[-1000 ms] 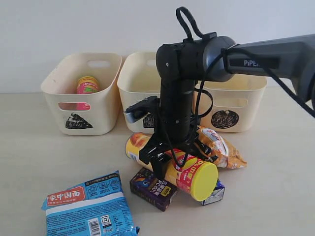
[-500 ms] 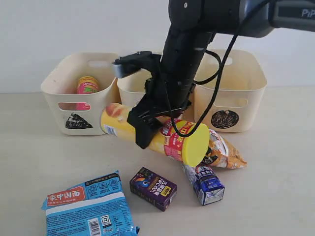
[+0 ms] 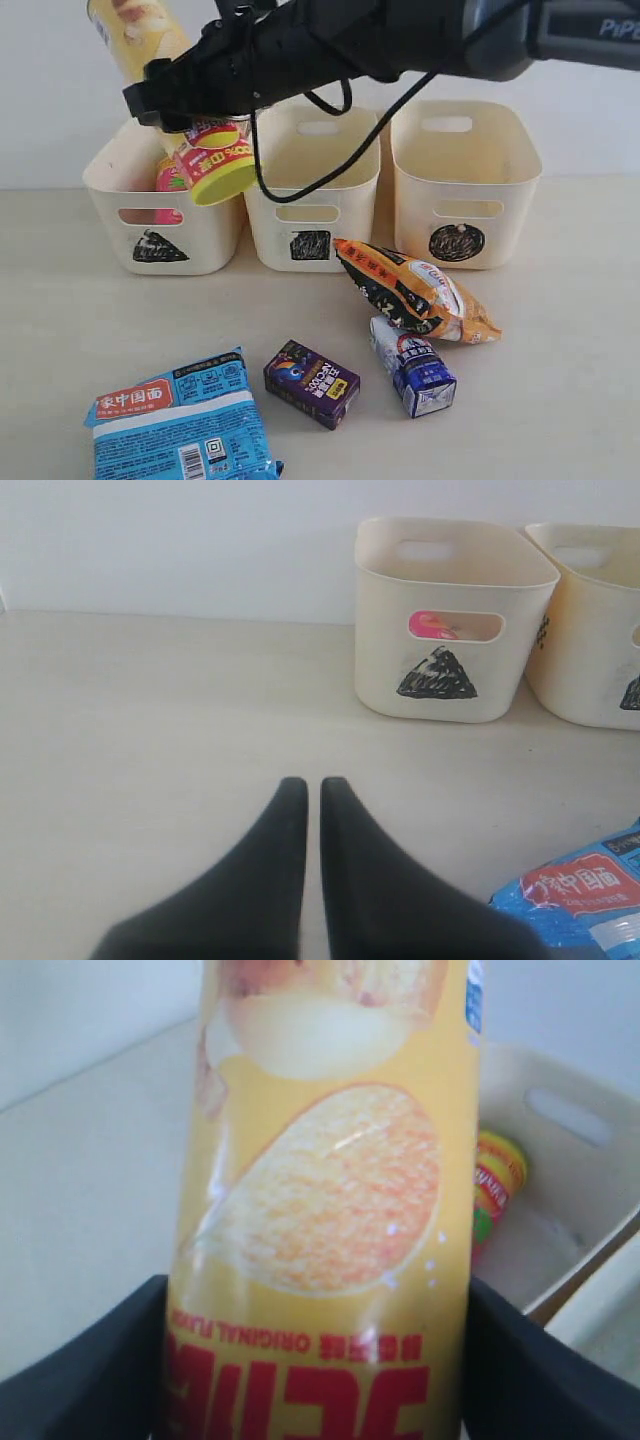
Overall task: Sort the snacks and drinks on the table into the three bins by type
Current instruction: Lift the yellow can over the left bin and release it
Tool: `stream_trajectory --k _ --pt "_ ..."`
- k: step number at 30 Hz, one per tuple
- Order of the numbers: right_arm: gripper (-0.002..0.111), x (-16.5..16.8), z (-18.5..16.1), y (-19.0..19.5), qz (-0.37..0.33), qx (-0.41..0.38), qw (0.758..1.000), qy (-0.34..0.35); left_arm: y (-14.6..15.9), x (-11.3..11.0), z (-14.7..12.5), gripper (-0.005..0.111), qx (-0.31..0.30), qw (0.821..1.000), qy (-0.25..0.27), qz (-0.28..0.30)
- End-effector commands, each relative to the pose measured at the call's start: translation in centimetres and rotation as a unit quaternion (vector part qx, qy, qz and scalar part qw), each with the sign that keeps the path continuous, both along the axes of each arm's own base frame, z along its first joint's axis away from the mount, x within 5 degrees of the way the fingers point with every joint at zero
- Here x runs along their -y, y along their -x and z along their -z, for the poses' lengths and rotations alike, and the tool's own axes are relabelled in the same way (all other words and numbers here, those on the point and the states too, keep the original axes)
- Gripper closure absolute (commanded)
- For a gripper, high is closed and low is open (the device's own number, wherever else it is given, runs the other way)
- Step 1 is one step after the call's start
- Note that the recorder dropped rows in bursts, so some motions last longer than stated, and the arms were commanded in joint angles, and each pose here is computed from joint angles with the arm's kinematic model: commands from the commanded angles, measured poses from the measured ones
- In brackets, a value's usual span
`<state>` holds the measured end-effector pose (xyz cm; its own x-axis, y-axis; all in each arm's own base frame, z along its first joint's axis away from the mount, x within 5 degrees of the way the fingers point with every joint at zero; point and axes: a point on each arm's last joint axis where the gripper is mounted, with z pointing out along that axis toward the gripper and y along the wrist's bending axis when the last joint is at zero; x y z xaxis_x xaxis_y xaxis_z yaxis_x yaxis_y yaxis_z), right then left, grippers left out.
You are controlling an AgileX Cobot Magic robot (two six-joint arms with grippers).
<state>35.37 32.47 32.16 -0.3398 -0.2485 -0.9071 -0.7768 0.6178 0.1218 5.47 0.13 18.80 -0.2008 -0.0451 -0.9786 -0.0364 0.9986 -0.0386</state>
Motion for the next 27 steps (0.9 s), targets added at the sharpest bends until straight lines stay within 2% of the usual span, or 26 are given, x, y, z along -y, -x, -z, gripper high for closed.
stream_trajectory --k 1,10,15,21,27 --pt "0.109 -2.0 0.6 -1.0 0.038 0.057 0.997 -0.035 0.0 0.0 0.1 0.103 -0.001 1.000 0.004 0.000" --pt "0.109 -4.3 2.4 -4.7 0.100 0.135 0.983 -0.077 0.0 0.0 0.1 0.103 -0.001 1.000 0.004 0.000" --pt "0.109 -5.9 4.5 -6.4 0.101 0.143 0.981 -0.082 0.0 0.0 0.1 0.103 -0.001 1.000 0.004 0.000" --pt "0.108 -7.5 6.1 -8.3 0.100 0.192 0.973 -0.083 0.0 0.0 0.1 0.103 -0.001 1.000 0.004 0.000" --pt "0.108 -8.3 8.2 -9.2 0.102 0.197 0.971 -0.087 0.0 0.0 0.1 0.103 -0.001 1.000 0.004 0.000"
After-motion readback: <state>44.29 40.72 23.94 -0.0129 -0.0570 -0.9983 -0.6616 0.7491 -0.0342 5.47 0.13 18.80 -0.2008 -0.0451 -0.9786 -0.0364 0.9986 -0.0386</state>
